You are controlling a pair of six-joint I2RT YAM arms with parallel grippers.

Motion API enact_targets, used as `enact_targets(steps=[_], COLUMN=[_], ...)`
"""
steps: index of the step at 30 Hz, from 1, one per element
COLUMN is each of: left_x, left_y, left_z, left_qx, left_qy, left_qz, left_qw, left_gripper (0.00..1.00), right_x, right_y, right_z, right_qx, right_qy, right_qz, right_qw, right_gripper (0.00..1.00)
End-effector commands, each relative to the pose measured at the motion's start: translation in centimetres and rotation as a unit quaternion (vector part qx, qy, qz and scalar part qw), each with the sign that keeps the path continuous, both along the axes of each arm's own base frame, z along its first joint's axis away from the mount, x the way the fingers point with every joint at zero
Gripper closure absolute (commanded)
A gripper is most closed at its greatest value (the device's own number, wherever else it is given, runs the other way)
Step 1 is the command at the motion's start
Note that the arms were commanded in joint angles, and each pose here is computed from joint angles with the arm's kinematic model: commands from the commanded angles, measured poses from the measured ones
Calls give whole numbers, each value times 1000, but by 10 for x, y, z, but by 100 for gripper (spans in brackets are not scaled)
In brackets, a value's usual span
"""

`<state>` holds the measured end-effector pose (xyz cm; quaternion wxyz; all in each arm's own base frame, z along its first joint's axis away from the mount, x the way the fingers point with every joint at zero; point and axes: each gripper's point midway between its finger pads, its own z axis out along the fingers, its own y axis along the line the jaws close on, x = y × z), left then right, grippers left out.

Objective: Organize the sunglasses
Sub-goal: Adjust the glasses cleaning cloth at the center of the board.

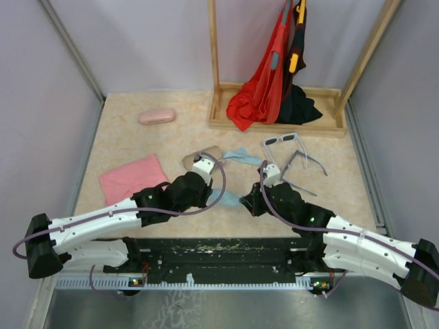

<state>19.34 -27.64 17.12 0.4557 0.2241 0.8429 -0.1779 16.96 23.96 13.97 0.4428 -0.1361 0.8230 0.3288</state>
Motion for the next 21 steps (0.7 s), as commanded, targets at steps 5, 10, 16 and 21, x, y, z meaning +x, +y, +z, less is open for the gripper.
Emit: enact_targets(steps=[5,10,16,21], left_x=[-19,-26,-1,35], left_y=[21,22,8,-5], left_z=[3,-22,-49,-60], left_qx=[20,47,52,55], left_qy=[56,86,47,7], left_qz=[14,10,31,45], left_qw=[998,995,997,997], left_gripper=[99,99,99,99], right_x=[-20,-34,-7,33], right_y=[20,27,25,20], right_z=[33,14,-20,-30], right_qx=[5,-6,-44,-62], right_qy=[48,117,139,107], right_qz=[67,80,37,4], right_qw=[997,990,989,992], right_gripper=[100,100,100,100])
